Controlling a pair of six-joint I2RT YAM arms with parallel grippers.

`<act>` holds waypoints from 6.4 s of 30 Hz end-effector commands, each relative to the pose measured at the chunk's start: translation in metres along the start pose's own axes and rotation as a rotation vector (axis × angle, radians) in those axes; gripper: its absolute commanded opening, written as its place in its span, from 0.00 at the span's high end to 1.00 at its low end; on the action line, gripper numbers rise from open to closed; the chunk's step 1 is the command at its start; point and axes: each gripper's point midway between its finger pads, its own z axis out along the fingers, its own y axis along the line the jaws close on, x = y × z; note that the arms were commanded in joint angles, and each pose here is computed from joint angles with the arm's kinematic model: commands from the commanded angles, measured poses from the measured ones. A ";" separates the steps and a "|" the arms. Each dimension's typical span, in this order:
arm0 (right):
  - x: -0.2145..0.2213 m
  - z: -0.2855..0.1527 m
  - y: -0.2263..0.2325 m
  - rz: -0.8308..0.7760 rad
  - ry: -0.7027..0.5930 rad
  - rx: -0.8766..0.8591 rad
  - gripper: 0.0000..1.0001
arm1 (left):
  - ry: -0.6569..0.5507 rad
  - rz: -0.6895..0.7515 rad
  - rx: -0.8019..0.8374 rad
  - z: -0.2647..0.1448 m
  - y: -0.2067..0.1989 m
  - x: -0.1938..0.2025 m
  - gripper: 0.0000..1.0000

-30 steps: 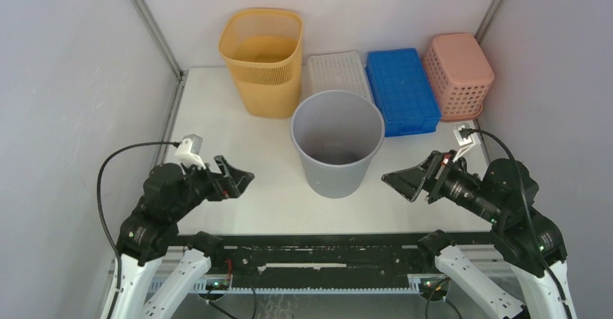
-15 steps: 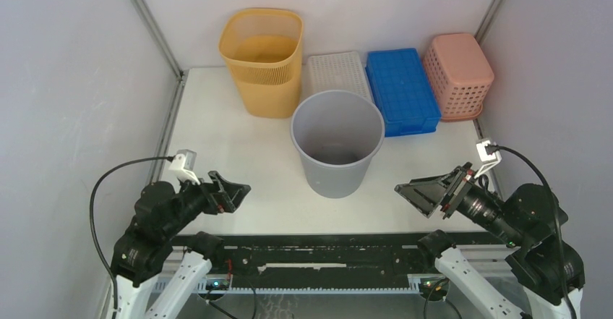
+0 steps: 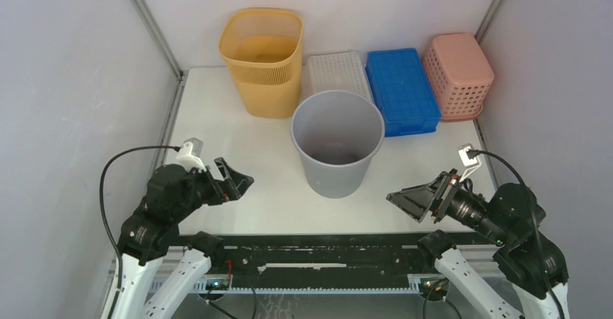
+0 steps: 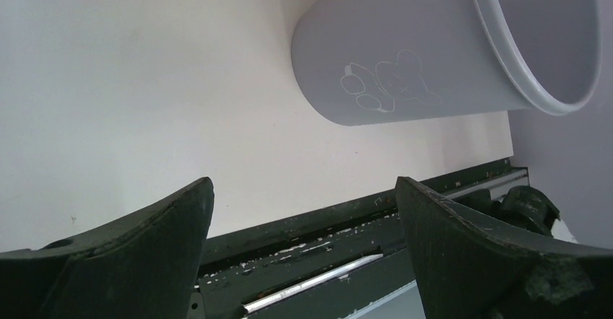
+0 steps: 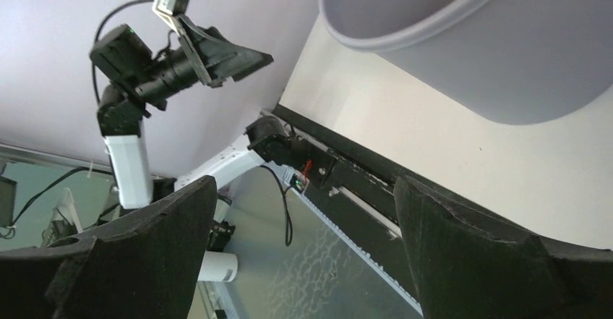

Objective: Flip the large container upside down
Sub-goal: Turn the container upside down at the center of the board.

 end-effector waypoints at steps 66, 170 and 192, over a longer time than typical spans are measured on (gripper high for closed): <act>-0.011 0.299 -0.029 -0.260 0.313 0.742 0.14 | -0.028 0.116 -0.178 0.032 0.017 -0.044 0.00; -0.047 0.263 -0.048 0.407 0.052 -0.380 0.91 | -0.066 0.039 -0.200 0.039 0.022 -0.044 0.00; -0.028 0.261 -0.086 0.344 0.131 -0.168 0.33 | -0.062 0.033 -0.199 0.042 0.023 -0.043 0.00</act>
